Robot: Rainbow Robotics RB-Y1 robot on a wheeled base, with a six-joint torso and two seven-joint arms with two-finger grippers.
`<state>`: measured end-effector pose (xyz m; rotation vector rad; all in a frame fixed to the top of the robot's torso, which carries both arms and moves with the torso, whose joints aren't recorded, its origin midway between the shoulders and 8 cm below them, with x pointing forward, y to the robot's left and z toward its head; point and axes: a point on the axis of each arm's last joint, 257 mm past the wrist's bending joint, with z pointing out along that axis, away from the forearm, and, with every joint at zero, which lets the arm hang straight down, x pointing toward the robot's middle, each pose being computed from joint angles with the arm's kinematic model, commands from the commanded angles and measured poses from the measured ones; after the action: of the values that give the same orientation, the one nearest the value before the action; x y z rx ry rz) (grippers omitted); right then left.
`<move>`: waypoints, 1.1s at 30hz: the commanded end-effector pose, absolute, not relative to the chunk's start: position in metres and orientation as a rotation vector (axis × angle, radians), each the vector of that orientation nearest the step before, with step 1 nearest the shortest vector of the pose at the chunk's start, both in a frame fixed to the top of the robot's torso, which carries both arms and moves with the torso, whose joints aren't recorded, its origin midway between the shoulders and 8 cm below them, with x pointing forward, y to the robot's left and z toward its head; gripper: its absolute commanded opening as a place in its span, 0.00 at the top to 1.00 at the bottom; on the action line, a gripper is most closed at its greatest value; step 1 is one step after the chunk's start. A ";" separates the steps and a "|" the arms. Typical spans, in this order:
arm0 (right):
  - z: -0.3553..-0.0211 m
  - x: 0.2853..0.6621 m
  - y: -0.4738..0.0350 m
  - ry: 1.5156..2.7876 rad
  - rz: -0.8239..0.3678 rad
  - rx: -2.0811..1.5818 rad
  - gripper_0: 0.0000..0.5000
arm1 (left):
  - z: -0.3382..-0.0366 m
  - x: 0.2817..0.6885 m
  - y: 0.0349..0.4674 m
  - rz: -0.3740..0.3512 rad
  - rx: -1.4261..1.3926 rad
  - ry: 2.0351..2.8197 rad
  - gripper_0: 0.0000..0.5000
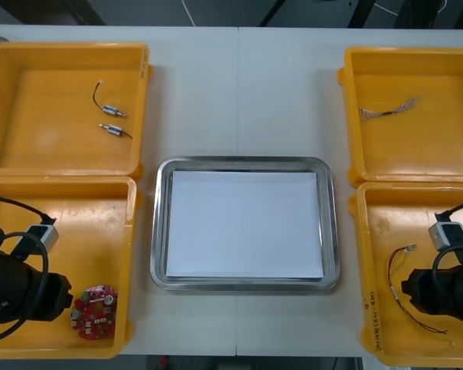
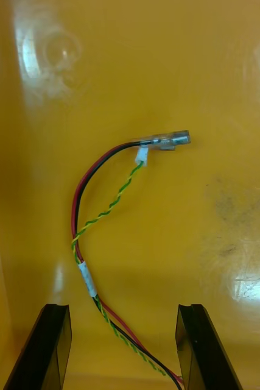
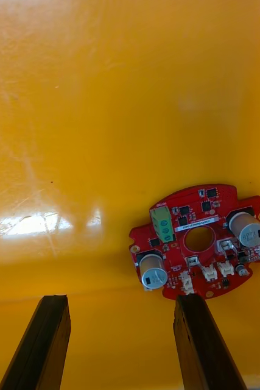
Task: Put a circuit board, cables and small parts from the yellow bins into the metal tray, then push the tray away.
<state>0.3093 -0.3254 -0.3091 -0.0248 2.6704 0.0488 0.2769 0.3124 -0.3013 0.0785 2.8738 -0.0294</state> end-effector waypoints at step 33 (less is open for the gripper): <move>-0.357 0.291 -0.313 2.710 -0.022 -0.134 0.00 | -0.352 0.268 0.306 -0.065 -0.078 2.893 0.00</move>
<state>0.3037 -0.3133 -0.3493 -0.1019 2.6921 -0.0126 0.2855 0.3038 -0.3404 0.0753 2.8591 -0.0588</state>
